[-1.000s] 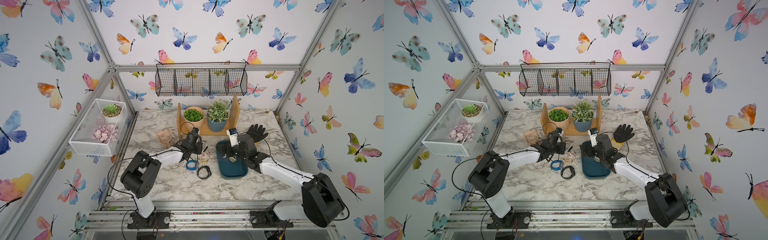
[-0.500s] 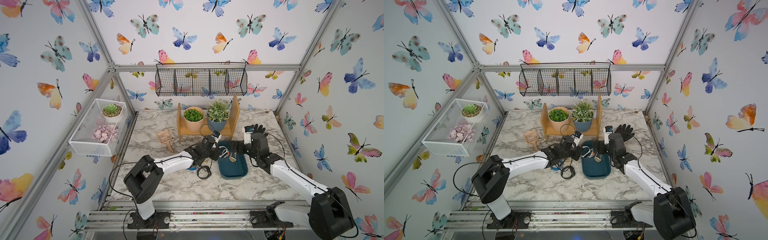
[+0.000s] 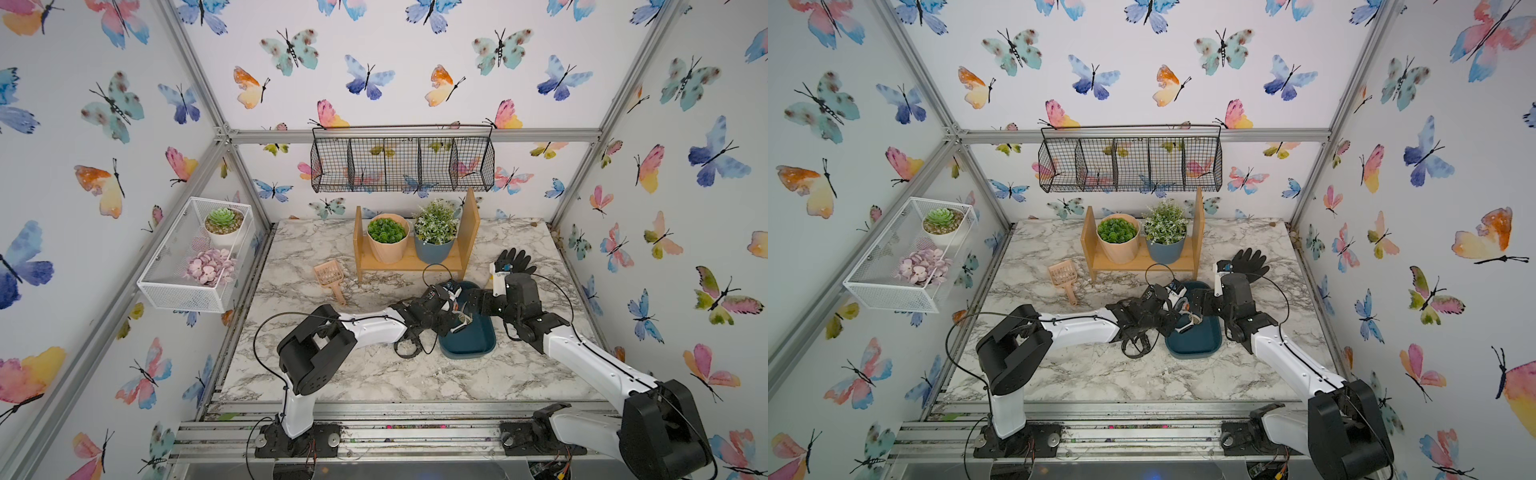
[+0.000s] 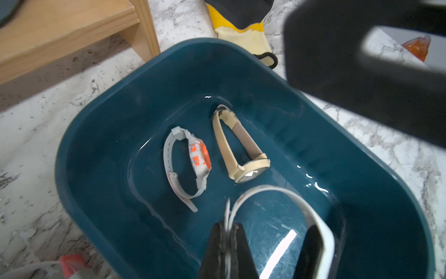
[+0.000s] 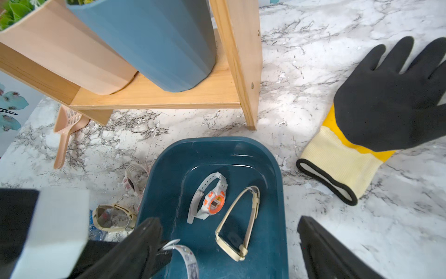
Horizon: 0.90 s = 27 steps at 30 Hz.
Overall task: Put the watch into the storage box
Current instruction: Place the watch in the storage box.
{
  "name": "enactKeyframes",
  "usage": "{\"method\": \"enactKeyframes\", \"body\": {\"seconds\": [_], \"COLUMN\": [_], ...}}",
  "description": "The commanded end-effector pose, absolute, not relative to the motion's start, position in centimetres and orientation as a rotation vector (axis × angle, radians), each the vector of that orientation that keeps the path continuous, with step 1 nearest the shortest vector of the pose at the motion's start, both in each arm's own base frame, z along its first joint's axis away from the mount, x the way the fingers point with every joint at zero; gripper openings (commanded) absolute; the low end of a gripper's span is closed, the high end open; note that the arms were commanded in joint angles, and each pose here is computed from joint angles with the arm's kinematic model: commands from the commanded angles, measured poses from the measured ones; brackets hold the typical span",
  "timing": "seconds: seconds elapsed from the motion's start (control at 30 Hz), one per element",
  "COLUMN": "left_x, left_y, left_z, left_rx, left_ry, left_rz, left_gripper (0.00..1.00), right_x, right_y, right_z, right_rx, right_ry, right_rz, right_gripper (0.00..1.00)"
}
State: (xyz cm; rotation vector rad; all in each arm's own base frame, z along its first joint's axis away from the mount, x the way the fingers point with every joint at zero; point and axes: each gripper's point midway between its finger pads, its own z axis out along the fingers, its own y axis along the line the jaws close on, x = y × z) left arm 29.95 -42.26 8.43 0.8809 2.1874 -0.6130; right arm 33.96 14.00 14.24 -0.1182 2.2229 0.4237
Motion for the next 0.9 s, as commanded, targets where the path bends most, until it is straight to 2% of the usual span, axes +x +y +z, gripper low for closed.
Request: {"method": "enactKeyframes", "body": {"seconds": [0.0, 0.2, 0.53, 0.7, 0.87], "left_x": [30.3, 30.3, 30.8, 31.3, 32.7], "left_y": [-42.5, -42.6, -42.3, -42.1, -40.0], "left_z": [7.7, 6.7, 6.8, 8.1, 10.9], "left_rx": [0.9, 0.907, 0.873, 0.851, 0.737], "left_ry": [2.197, 2.217, 2.216, 2.192, 2.143], "left_rz": [-0.57, -0.551, -0.524, -0.494, -0.414], "left_gripper": [0.03, 0.16, 0.26, 0.38, 0.39], "right_x": [33.5, 33.3, 33.5, 33.4, 33.0], "right_y": [14.3, 14.5, 14.6, 14.9, 17.0], "right_z": [14.2, 13.5, 13.7, 14.2, 15.5], "right_rx": [-0.144, -0.152, -0.173, -0.198, -0.323], "right_ry": [2.222, 2.223, 2.207, 2.189, 2.136], "right_rz": [0.447, 0.458, 0.453, 0.464, 0.48], "right_gripper": [0.95, 0.93, 0.92, 0.91, 0.91]}}
